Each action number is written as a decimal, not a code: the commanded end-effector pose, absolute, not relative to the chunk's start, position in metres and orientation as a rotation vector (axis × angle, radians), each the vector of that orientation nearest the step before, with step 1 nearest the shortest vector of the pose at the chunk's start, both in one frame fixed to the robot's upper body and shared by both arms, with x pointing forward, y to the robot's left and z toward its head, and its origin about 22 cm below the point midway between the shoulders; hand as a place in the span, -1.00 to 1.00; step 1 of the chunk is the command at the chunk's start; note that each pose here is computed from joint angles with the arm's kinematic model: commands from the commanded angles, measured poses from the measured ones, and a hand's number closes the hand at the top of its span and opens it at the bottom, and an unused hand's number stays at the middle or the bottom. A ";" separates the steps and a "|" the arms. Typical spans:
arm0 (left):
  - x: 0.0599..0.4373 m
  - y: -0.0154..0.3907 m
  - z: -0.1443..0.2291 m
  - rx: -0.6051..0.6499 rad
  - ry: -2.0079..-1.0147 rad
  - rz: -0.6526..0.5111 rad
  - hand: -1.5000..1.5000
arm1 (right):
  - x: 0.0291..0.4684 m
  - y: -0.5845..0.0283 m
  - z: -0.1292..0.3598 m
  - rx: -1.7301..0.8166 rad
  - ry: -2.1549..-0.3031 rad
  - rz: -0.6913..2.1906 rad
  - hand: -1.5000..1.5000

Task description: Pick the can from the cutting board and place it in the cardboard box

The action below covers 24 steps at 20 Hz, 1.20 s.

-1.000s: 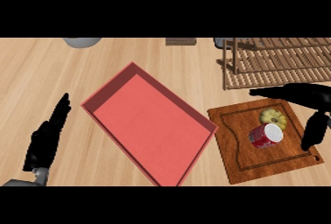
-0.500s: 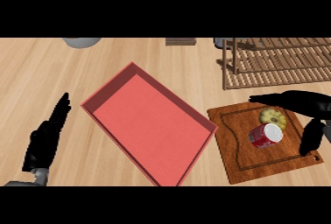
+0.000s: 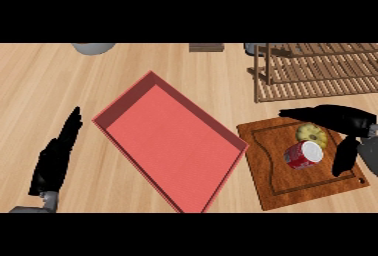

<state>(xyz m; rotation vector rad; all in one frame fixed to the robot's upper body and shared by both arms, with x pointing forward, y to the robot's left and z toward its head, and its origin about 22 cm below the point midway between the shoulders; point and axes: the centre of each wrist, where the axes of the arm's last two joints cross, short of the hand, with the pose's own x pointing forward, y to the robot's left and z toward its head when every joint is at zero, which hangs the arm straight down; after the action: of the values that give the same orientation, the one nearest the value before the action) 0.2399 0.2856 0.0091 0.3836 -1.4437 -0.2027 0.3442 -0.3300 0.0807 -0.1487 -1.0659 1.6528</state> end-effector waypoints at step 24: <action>0.238 0.291 0.015 0.391 -1.443 -0.207 0.00 | 0.346 -0.303 0.049 -0.243 -1.221 1.660 1.00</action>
<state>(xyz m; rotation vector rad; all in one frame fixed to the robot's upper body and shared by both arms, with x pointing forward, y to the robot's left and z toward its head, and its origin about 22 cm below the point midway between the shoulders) 0.2385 0.2892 0.0082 0.3840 -1.4453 -0.2067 0.3391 -0.3175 0.0370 -0.1731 -1.1224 1.6768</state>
